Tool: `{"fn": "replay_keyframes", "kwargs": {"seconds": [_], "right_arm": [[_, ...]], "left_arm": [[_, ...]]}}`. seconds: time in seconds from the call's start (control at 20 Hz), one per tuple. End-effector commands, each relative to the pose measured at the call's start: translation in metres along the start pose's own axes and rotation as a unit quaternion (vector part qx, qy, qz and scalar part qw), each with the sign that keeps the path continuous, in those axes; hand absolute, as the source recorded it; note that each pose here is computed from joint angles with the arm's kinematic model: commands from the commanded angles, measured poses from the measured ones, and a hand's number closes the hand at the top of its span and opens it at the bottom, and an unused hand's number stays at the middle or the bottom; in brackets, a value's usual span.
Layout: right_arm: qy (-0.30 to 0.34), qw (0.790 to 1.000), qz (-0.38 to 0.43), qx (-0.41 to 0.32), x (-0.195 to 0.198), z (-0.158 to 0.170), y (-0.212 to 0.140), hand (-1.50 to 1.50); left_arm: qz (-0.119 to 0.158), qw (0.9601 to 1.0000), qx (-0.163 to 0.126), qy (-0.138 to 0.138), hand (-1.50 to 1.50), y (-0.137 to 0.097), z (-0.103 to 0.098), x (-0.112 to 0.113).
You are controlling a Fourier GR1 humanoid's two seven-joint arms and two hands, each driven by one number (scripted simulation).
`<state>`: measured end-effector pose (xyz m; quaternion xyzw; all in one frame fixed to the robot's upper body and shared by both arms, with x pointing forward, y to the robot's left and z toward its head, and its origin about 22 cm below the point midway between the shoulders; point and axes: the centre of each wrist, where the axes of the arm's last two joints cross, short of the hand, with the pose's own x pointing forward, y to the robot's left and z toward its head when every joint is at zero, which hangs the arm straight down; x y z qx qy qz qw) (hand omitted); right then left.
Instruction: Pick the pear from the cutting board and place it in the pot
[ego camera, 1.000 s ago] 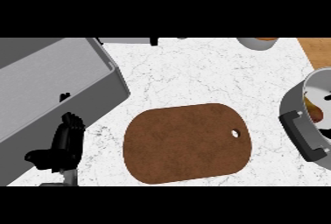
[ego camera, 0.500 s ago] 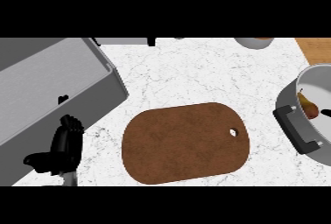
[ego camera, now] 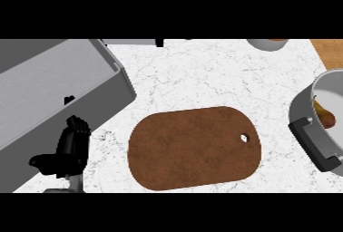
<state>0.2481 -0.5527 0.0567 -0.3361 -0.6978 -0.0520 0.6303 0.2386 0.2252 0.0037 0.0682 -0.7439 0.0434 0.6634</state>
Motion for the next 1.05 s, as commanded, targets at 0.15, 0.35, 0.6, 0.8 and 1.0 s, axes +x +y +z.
{"fn": "replay_keyframes", "kwargs": {"seconds": [0.15, 0.35, 0.6, 0.8, 1.0], "right_arm": [[-0.022, 0.999, -0.027, -0.027, -0.008, 0.013, -0.053, -1.50], [-0.020, 0.999, -0.028, -0.033, -0.021, 0.029, -0.064, -1.50], [-0.024, 0.998, -0.023, -0.046, -0.017, 0.042, -0.100, -1.50], [-0.023, 0.994, -0.048, -0.093, -0.010, 0.037, -0.104, -1.50], [-0.021, 0.992, -0.052, -0.116, -0.004, 0.042, -0.123, -1.50]], "left_arm": [[-0.005, 0.9987, -0.046, -0.020, 0.00, -0.012, -0.011, 0.006], [0.008, 0.9988, -0.044, -0.020, 0.00, -0.016, -0.003, 0.007], [0.000, 0.9992, -0.038, -0.012, 0.00, 0.001, -0.007, 0.000], [0.001, 0.9990, -0.041, -0.017, 0.00, 0.005, -0.002, 0.006], [0.009, 0.9989, -0.044, -0.014, 0.00, -0.005, 0.000, 0.009]]}}
